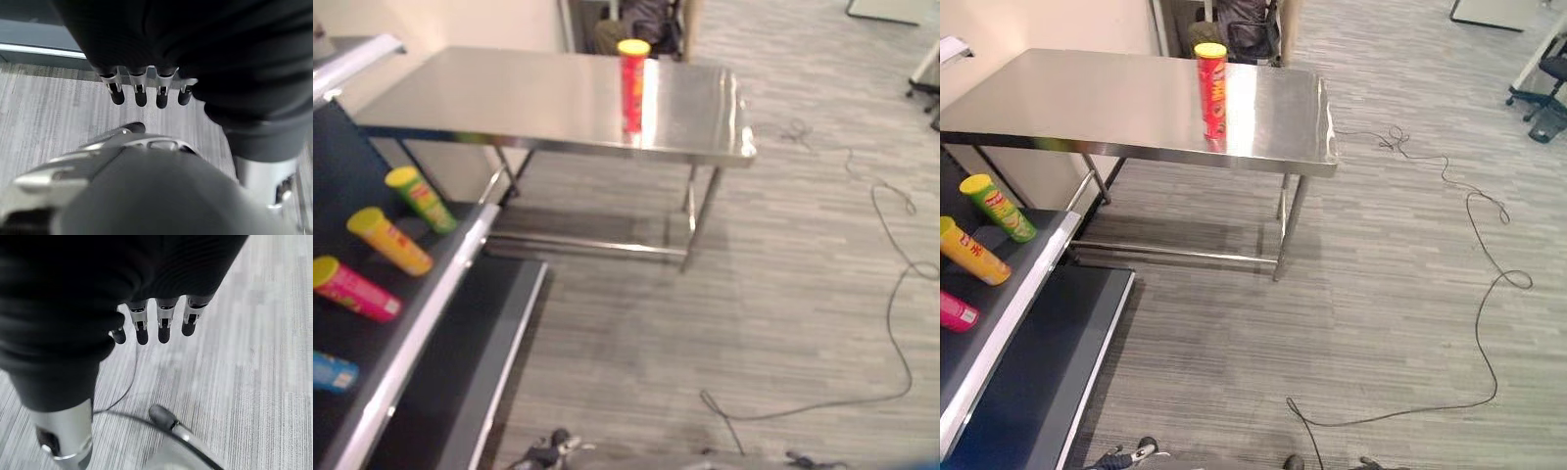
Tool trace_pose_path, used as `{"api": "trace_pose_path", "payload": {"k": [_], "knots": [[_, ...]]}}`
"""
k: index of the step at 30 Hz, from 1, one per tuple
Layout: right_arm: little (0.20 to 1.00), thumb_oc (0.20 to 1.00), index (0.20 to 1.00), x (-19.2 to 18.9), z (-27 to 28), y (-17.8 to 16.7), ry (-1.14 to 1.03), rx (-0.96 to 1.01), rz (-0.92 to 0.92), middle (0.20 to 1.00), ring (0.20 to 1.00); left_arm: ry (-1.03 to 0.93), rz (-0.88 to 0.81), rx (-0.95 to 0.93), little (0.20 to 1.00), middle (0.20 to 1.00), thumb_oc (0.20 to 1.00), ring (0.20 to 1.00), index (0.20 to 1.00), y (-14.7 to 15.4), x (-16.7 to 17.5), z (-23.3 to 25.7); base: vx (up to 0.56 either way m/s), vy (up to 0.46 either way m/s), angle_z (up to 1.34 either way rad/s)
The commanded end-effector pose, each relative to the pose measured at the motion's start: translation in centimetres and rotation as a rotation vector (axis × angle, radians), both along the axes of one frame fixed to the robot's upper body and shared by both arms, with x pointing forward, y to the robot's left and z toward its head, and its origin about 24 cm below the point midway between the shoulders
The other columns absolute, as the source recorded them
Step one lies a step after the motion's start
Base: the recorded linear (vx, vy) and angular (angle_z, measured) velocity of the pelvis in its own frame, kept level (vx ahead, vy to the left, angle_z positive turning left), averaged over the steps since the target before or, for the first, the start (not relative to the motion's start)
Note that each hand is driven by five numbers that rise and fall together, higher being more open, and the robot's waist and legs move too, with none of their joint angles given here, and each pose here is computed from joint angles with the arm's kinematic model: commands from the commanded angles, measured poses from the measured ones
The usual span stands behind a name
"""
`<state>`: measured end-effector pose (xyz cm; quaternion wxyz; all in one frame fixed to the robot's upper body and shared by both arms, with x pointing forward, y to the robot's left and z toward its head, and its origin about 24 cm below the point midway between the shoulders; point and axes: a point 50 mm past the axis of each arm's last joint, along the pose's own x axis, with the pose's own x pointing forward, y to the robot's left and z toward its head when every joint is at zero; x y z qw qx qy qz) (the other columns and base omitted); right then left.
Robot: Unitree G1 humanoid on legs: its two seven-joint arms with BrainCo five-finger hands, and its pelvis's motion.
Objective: Put the goods on the table back onto the shelves and tidy them up.
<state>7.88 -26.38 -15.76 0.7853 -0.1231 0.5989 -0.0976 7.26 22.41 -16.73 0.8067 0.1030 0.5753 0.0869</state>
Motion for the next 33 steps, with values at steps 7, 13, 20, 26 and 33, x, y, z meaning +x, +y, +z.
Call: {"api": "trace_pose_path", "payload": {"k": [7,13,20,26,33], "knots": [[1.0,1.0,1.0,2.7,0.4,0.3,-0.119,0.058,-0.225,1.0,1.0,0.033,-0.066,0.006,1.0,1.0,1.0,1.0,1.0,-1.3,0.4,-0.3,0.08,-0.091,-0.09],[1.0,1.0,1.0,2.1,-0.2,2.1,-0.077,0.084,-0.121,1.0,1.0,0.105,-0.09,-0.009,1.0,1.0,1.0,1.0,1.0,-1.7,-1.6,-0.7,0.07,0.054,0.02],[1.0,1.0,1.0,2.1,-0.5,3.6,-0.064,0.116,-0.053,1.0,1.0,0.147,-0.102,0.004,1.0,1.0,1.0,1.0,1.0,-1.3,-2.9,-0.8,0.05,0.041,-0.06],[1.0,1.0,1.0,3.9,-0.1,3.9,-0.104,0.109,-0.002,1.0,1.0,0.08,-0.075,-0.001,1.0,1.0,1.0,1.0,1.0,-1.0,-1.0,-0.5,-0.02,-0.073,-0.21],[1.0,1.0,1.0,2.6,-0.1,2.3,-0.064,0.068,-0.065,1.0,1.0,-0.014,0.211,-0.039,1.0,1.0,1.0,1.0,1.0,0.8,0.0,0.1,0.2,0.091,-0.07]]}}
